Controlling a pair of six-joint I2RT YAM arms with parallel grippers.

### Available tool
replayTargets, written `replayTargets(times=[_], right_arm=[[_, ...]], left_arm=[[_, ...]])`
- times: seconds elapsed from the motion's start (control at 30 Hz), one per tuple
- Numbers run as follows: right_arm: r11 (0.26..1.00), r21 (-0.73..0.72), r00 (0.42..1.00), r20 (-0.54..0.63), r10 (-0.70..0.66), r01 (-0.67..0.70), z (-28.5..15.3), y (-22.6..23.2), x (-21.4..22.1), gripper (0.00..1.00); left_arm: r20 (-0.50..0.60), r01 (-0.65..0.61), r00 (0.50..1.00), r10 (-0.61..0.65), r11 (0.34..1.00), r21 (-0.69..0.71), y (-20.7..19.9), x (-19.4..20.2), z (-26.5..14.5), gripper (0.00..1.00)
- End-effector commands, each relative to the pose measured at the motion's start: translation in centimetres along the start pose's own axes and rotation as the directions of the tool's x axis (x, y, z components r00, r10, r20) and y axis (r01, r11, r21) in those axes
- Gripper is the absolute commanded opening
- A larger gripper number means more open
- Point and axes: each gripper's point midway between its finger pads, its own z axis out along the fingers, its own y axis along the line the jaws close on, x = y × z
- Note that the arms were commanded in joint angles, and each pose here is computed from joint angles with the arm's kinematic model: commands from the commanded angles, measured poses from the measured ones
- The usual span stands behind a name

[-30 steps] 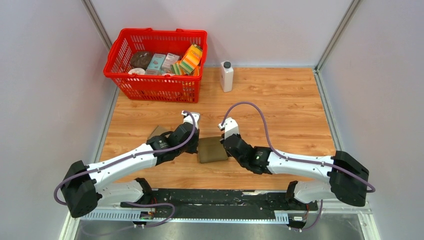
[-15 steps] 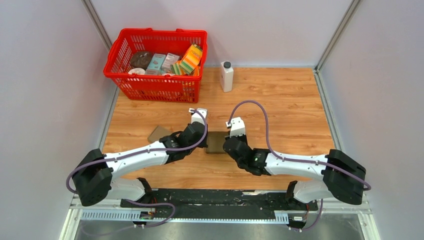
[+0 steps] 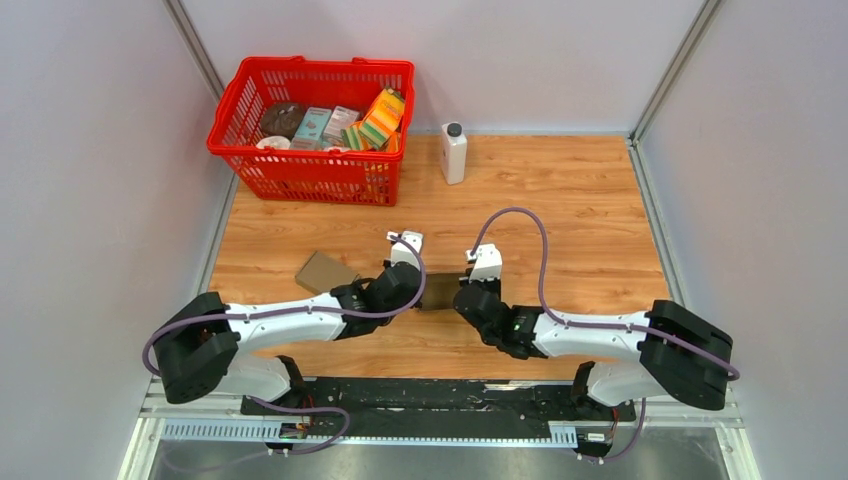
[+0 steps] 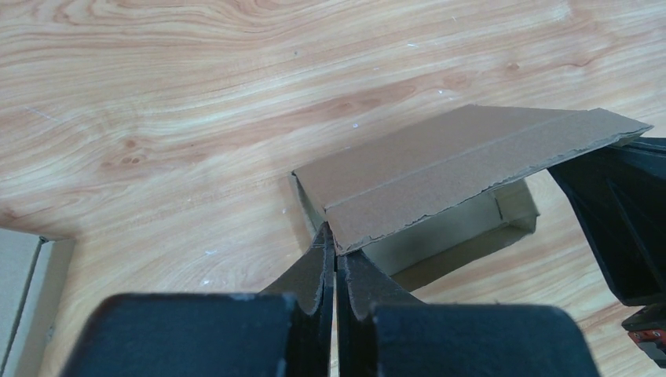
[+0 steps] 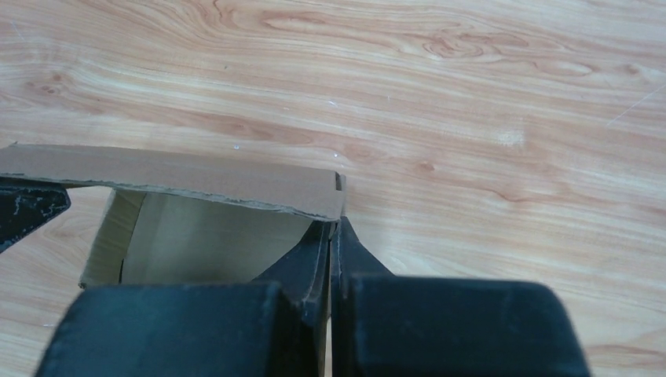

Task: Fold the paper box

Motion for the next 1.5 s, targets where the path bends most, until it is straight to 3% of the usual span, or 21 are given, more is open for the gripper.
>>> replayTargets(times=[0.0, 0.23, 0.43, 0.47, 0.53, 0.57, 0.63, 0.67, 0.73, 0.87, 0.97, 1.13, 1.27, 1.33, 1.47], right_arm=[[0.990, -0.021, 0.989, 0.043, 0.142, -0.142, -0.3, 0.7, -0.3, 0.00], [0.983, 0.010, 0.981, 0.077, 0.179, -0.181, -2.2, 0.1, 1.0, 0.04], [0.984, -0.014, 0.982, -0.071, 0.177, -0.178, -5.0, -1.0, 3.1, 0.32], [0.981, -0.041, 0.975, -0.127, 0.181, -0.187, -5.7, -0.8, 3.7, 0.49], [0.980, -0.070, 0.966, -0.198, 0.169, -0.186, -7.5, -1.8, 3.9, 0.57], [0.970, -0.127, 0.950, -0.264, 0.167, -0.206, -8.6, -1.2, 4.5, 0.66], [0.948, -0.184, 0.933, -0.301, 0.199, -0.261, -10.6, -1.8, 3.8, 0.71], [0.932, -0.204, 0.921, -0.317, 0.226, -0.299, -11.1, -1.7, 3.6, 0.81], [0.882, -0.250, 0.893, -0.325, 0.312, -0.399, -11.9, -1.9, 1.6, 0.89], [0.797, -0.280, 0.826, -0.368, 0.427, -0.536, -10.3, -2.2, -1.5, 0.91], [0.789, -0.315, 0.828, -0.396, 0.397, -0.528, -8.2, -0.9, -2.4, 0.92], [0.847, -0.308, 0.865, -0.406, 0.295, -0.434, -4.4, 0.6, -1.9, 0.89], [0.853, -0.286, 0.856, -0.425, 0.295, -0.436, -2.7, 0.9, 0.2, 0.88], [0.850, -0.277, 0.848, -0.434, 0.306, -0.449, -2.2, 0.9, 1.9, 0.87], [0.846, -0.285, 0.836, -0.469, 0.286, -0.450, -2.0, 1.2, 3.8, 0.87]], left_arm=[[0.065, 0.048, 0.997, -0.052, 0.997, 0.067, -2.7, -1.0, 0.0, 0.00], [0.099, 0.000, 0.995, -0.002, 1.000, 0.018, -2.3, 0.8, -0.5, 0.00], [0.108, -0.036, 0.993, 0.042, 0.998, -0.052, -1.2, 2.6, -0.5, 0.00], [0.107, -0.037, 0.993, 0.043, 0.998, -0.055, -1.2, 2.7, -0.5, 0.00], [0.107, -0.043, 0.993, 0.050, 0.997, -0.068, -1.2, 3.0, -0.4, 0.00], [0.108, -0.047, 0.993, 0.055, 0.996, -0.071, -1.3, 3.1, -0.4, 0.00], [0.108, -0.057, 0.992, 0.066, 0.995, -0.085, -1.3, 3.1, -0.3, 0.00], [0.102, -0.064, 0.992, 0.073, 0.994, -0.090, -1.2, 3.3, -0.3, 0.00], [0.097, -0.078, 0.991, 0.088, 0.992, -0.102, -1.1, 3.5, -0.4, 0.00], [0.091, -0.072, 0.992, 0.082, 0.992, -0.107, -1.1, 3.6, -0.4, 0.00], [0.081, -0.075, 0.993, 0.083, 0.993, -0.093, -1.5, 3.7, -0.4, 0.00], [0.076, -0.078, 0.993, 0.085, 0.993, -0.090, -1.6, 3.6, -0.5, 0.00], [0.064, -0.080, 0.994, 0.085, 0.994, -0.075, -1.8, 3.7, -0.6, 0.00], [0.046, -0.088, 0.995, 0.090, 0.994, -0.060, -2.0, 3.9, -0.8, 0.08], [-0.013, -0.074, 0.997, 0.075, 0.996, 0.047, -2.3, 4.7, -3.0, 0.40]])
